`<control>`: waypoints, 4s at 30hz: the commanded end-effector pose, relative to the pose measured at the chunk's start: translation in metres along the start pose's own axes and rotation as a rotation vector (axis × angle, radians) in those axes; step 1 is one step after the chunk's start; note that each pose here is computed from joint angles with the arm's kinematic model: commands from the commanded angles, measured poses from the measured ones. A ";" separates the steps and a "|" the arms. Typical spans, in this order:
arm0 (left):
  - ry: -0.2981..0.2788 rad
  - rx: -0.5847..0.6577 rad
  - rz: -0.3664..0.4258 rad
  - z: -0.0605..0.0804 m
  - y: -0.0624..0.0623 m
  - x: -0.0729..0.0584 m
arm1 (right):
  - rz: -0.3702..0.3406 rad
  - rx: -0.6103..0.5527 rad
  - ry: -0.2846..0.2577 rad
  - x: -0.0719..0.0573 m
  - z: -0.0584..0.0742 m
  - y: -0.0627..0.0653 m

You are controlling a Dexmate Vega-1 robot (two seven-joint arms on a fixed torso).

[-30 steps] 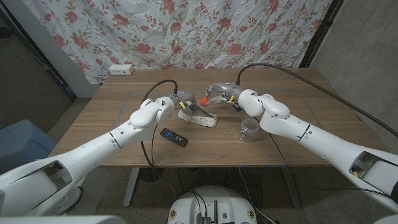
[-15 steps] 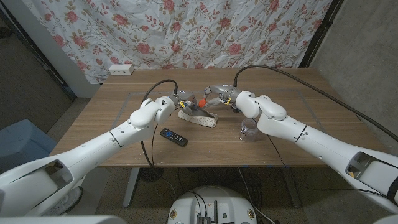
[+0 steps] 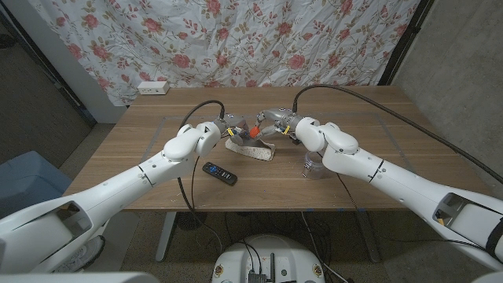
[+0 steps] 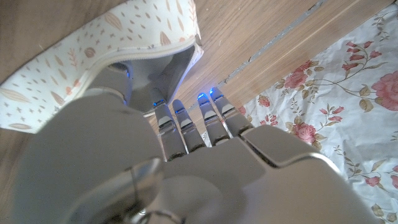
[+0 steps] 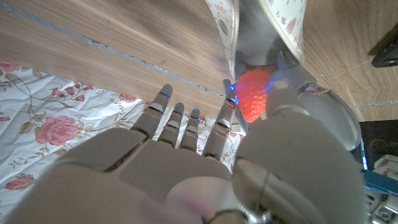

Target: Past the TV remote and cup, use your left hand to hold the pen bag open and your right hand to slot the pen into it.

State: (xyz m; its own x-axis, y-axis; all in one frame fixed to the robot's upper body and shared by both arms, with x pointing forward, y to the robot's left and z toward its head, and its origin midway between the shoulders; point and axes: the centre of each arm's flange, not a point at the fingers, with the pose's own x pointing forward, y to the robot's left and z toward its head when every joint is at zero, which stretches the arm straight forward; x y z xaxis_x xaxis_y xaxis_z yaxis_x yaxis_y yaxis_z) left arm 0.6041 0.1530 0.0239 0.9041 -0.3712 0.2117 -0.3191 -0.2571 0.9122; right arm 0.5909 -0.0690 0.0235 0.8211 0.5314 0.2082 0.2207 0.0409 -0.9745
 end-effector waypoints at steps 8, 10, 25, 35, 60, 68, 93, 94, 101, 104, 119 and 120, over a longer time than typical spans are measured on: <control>0.001 0.004 0.005 0.002 0.001 -0.003 | -0.005 -0.003 -0.009 0.000 0.006 0.007; 0.001 0.004 0.007 0.002 0.001 -0.003 | -0.004 -0.002 -0.009 0.000 0.006 0.008; 0.001 0.003 0.008 0.006 0.000 -0.005 | 0.007 0.005 -0.006 -0.002 0.006 0.010; -0.004 0.001 0.006 0.005 -0.001 -0.005 | 0.019 0.006 -0.005 0.000 0.006 0.010; 0.002 -0.004 0.010 0.000 -0.004 -0.006 | 0.062 0.000 -0.011 0.001 0.008 0.008; 0.007 -0.002 0.014 -0.001 -0.003 -0.007 | 0.072 -0.003 -0.015 -0.001 0.005 0.006; 0.013 0.003 0.029 -0.003 0.001 -0.012 | 0.062 0.017 -0.005 -0.016 -0.007 0.000; 0.017 0.004 0.028 -0.003 0.001 -0.012 | 0.061 0.017 -0.002 -0.016 -0.007 -0.001; 0.009 -0.003 0.038 -0.003 0.002 -0.014 | 0.056 0.013 0.016 -0.016 -0.011 -0.004; 0.018 -0.007 0.043 -0.004 0.004 -0.015 | 0.053 0.010 0.017 -0.016 -0.011 -0.004; 0.028 -0.006 0.064 -0.005 0.012 -0.019 | 0.049 -0.009 0.023 -0.015 -0.015 -0.006; 0.029 -0.007 0.065 -0.004 0.013 -0.020 | 0.049 -0.009 0.024 -0.015 -0.016 -0.006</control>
State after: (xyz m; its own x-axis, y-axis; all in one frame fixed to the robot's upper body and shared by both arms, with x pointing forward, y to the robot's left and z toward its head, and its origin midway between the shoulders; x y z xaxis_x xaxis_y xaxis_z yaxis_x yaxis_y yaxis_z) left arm 0.5884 0.1603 0.0284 0.8906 -0.3692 0.2655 -0.3658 -0.2350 0.9005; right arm 0.5834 -0.0878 0.0250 0.8412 0.5180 0.1549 0.1723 0.0147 -0.9849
